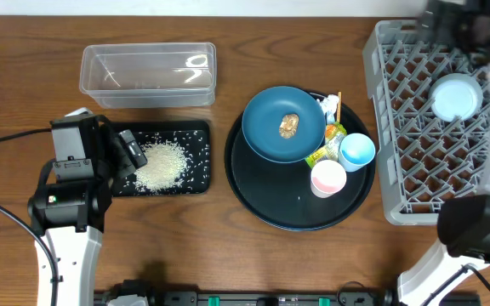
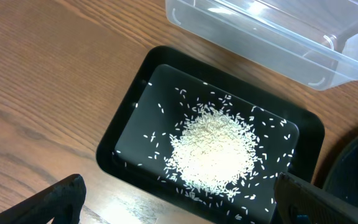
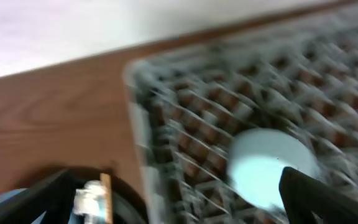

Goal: Sort waste into correct bins and load items into the dishwasher rack
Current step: 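Raise the right gripper away from the rack to the rack's top edge, then reach the left gripper to the teal plate and grasp its rim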

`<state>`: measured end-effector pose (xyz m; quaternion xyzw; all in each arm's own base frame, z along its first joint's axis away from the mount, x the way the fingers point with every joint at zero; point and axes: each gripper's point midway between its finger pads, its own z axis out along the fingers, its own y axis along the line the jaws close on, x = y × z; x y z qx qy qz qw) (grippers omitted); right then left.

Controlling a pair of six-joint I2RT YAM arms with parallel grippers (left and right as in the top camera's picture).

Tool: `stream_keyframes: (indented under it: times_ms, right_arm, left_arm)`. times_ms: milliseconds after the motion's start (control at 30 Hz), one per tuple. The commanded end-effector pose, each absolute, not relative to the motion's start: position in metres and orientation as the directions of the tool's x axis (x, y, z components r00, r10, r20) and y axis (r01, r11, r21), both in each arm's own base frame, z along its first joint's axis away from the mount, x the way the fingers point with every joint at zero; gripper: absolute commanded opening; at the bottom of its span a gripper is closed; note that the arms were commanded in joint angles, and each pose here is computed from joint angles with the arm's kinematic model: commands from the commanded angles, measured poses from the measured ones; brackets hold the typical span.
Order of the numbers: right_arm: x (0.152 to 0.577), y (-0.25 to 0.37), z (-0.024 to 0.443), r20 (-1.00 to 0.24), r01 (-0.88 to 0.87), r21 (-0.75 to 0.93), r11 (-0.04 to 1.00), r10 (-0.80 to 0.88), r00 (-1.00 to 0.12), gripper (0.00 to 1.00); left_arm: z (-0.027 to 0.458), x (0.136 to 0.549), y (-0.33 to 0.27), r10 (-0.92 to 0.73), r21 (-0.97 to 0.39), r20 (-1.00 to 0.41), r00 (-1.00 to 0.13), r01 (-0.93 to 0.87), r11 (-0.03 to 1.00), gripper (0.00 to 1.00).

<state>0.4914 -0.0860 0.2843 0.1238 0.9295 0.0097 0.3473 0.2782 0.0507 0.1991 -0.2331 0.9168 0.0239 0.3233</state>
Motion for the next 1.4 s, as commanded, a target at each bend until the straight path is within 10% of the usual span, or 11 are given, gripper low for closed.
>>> stream_keyframes:
  times_ms: [0, 533, 767, 1367]
  right_arm:
    - [0.480, -0.106, 0.287, -0.635, 0.259, 0.079, 0.963, 0.249, -0.731, 0.99]
    - [0.466, -0.118, 0.278, -0.589, 0.287, 0.088, 0.954, 0.283, -0.757, 0.99]
    - [0.466, -0.118, 0.278, -0.589, 0.287, 0.088, 0.954, 0.283, -0.757, 0.99]
    - [0.466, -0.118, 0.278, -0.589, 0.288, 0.088, 0.953, 0.283, -0.757, 0.99]
  left_arm:
    - [0.205, 0.279, 0.054, -0.409, -0.100, -0.617, -0.672, -0.449, 0.888, 0.98]
    - [0.217, 0.293, 0.056, -0.410, -0.131, -0.668, -0.621, -0.444, 0.886, 0.98]
    - [0.218, 0.291, -0.029, -0.498, -0.520, -0.466, -0.732, -0.229, 0.823, 0.98]
    - [0.170, 0.273, -0.191, 0.053, -0.448, -0.436, -0.898, 0.267, 0.853, 0.98]
